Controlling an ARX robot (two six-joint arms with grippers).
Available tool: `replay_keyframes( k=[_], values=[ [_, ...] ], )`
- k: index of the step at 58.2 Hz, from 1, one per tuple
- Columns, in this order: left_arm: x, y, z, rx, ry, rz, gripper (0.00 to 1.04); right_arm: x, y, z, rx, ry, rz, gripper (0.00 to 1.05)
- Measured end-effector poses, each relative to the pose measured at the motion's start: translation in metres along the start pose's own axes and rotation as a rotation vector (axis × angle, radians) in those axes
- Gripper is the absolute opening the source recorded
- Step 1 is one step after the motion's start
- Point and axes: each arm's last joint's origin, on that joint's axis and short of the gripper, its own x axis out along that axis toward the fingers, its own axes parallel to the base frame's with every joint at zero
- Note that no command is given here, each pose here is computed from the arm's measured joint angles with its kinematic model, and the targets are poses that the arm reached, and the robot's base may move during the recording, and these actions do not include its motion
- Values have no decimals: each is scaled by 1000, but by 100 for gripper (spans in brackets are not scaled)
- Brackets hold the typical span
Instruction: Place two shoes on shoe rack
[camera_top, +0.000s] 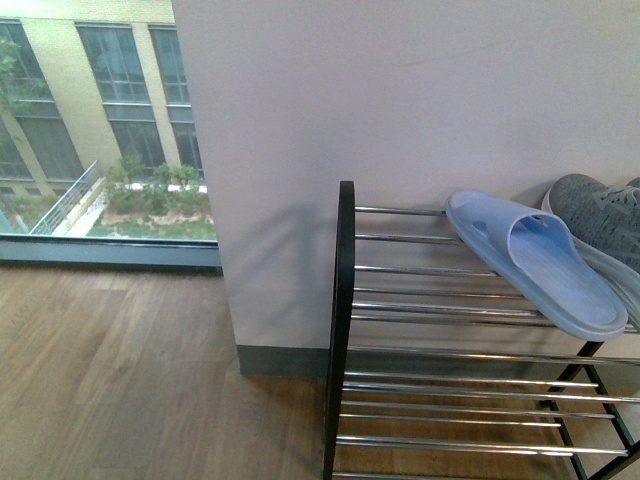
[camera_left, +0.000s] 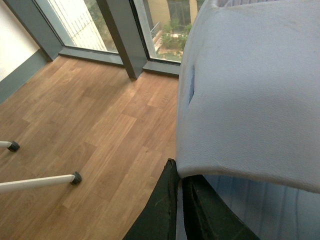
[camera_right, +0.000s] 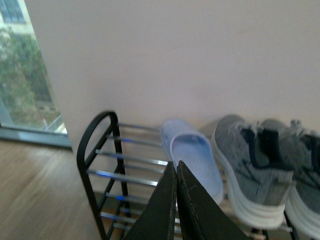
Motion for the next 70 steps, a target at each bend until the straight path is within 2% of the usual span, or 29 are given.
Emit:
replay_keyframes(
  k=[23, 29, 41, 56, 58, 70],
  values=[
    [0, 0, 0, 0, 0, 0, 2, -7, 0, 1, 0, -23, 0, 2],
    [0, 0, 0, 0, 0, 0, 2, -7, 0, 1, 0, -23, 0, 16],
    [0, 0, 0, 0, 0, 1, 2, -7, 0, 1, 0, -24, 3, 55],
    [0, 0, 0, 0, 0, 3, 2, -7, 0, 1, 0, -24, 4, 94],
    [0, 0, 0, 0, 0, 3, 2, -7, 0, 1, 1, -24, 3, 97],
    [0, 0, 0, -1, -2, -3, 2, -7, 0, 0, 1, -23, -1, 95]
  ],
)
